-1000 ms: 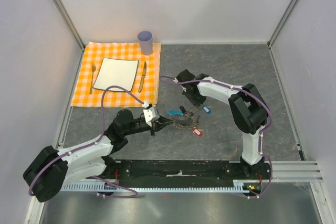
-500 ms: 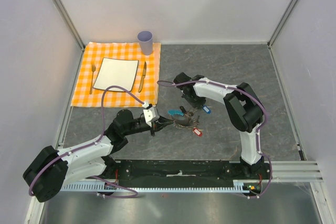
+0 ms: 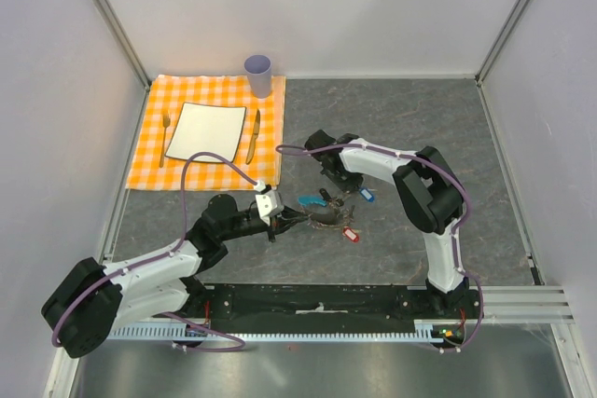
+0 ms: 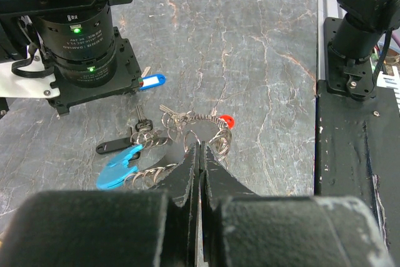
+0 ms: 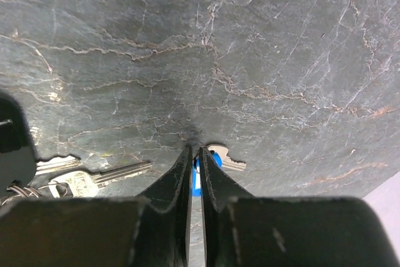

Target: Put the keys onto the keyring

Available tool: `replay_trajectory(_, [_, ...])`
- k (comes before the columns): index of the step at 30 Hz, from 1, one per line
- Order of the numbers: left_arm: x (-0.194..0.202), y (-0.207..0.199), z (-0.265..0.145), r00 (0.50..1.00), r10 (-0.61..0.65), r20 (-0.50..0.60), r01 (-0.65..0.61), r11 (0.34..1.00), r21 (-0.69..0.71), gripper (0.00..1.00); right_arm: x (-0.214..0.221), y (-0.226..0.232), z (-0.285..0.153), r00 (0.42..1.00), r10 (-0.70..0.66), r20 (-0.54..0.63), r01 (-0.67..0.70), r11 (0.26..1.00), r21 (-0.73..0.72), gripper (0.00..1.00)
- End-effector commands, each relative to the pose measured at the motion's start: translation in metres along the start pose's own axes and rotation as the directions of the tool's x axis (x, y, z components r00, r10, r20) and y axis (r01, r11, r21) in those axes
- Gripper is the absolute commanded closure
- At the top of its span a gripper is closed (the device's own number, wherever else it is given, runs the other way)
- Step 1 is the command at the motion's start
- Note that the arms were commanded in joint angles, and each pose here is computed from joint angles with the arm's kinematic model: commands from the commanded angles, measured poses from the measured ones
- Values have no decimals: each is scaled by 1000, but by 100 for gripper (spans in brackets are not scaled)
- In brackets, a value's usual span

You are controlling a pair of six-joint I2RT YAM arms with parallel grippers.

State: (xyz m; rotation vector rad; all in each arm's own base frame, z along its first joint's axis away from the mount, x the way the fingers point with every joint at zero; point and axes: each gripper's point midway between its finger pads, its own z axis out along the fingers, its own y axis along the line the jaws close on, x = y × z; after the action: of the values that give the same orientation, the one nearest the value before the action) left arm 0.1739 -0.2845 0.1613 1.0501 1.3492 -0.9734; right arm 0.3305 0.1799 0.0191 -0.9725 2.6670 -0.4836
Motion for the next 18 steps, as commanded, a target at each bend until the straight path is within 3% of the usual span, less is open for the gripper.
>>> replay_trajectory(1, [-28,2,6,997,29,76,-30,1000,7,98,-12,-5,-4,1000,-11,23,10,999,43,87])
replay_trajectory(7, [-26,3,7,997,25,70,-26,1000,11,98,-15,-13,-15,998,-2,60,-2,998,69,100])
replay_trajectory(12, [-26,3,7,997,32,72,-33,999,12,98,-14,-21,-36,989,25,143,-34,998,61,100])
replay_trajectory(18, [-33,0,6,994,70,87,-73,997,29,98,-19,-23,-77,941,56,334,-50,998,-28,100])
